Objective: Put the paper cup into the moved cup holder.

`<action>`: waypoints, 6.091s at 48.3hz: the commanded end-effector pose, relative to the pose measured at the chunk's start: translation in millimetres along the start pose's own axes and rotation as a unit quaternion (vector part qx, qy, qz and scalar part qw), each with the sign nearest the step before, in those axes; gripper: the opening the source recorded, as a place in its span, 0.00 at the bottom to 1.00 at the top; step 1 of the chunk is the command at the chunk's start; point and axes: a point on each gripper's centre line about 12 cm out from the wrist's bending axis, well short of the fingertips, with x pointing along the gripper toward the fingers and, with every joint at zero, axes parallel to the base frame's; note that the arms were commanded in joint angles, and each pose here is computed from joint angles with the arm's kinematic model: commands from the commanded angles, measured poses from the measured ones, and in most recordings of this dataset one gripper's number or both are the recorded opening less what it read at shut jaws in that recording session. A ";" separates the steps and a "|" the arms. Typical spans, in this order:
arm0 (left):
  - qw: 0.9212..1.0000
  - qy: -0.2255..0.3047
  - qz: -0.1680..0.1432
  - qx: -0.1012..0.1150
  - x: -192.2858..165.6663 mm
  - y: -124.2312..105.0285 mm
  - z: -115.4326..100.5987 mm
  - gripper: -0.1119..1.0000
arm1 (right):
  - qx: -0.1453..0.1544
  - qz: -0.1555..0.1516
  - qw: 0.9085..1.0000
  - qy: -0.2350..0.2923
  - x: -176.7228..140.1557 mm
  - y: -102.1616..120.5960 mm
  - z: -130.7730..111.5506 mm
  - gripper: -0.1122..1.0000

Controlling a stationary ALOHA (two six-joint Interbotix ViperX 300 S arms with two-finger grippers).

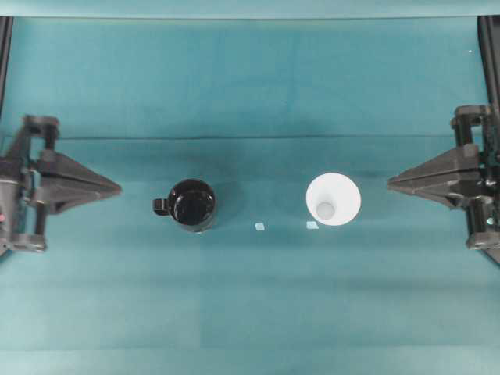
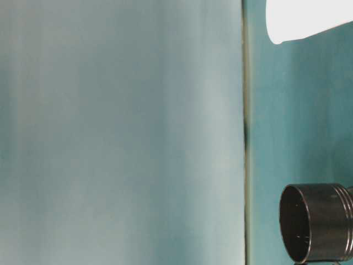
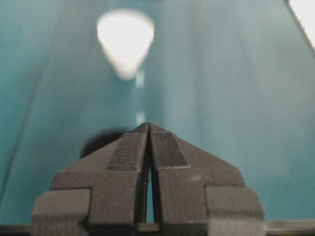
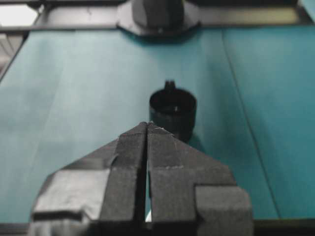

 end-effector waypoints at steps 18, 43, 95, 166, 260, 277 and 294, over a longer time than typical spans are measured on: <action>0.990 0.143 0.008 0.005 18.5 1.8 -31.4 0.10 | 0.041 -0.013 0.989 0.138 18.5 -1.8 -30.6 0.12; 0.977 0.213 0.017 0.003 31.0 5.8 -56.6 0.10 | 0.044 -0.021 0.984 0.174 17.3 -4.2 -38.0 0.12; 0.981 0.191 0.033 -0.012 40.8 16.9 -85.4 0.87 | 0.047 -0.021 0.983 0.177 17.2 -4.0 -37.8 0.12; 0.993 0.109 0.036 -0.027 84.6 23.7 -100.1 0.87 | 0.080 -0.027 0.979 0.186 15.8 -3.9 -39.6 0.11; 0.999 0.044 0.016 0.011 164.0 15.7 -50.6 0.28 | 0.079 -0.028 0.979 0.187 16.2 -3.9 -40.2 0.11; 0.998 0.058 0.016 0.011 176.1 16.0 -58.5 0.28 | 0.079 -0.028 0.979 0.187 16.2 -3.9 -40.2 0.11; 0.997 0.077 0.013 0.012 180.3 13.7 -66.8 0.28 | 0.078 -0.028 0.979 0.187 16.2 -4.0 -40.2 0.11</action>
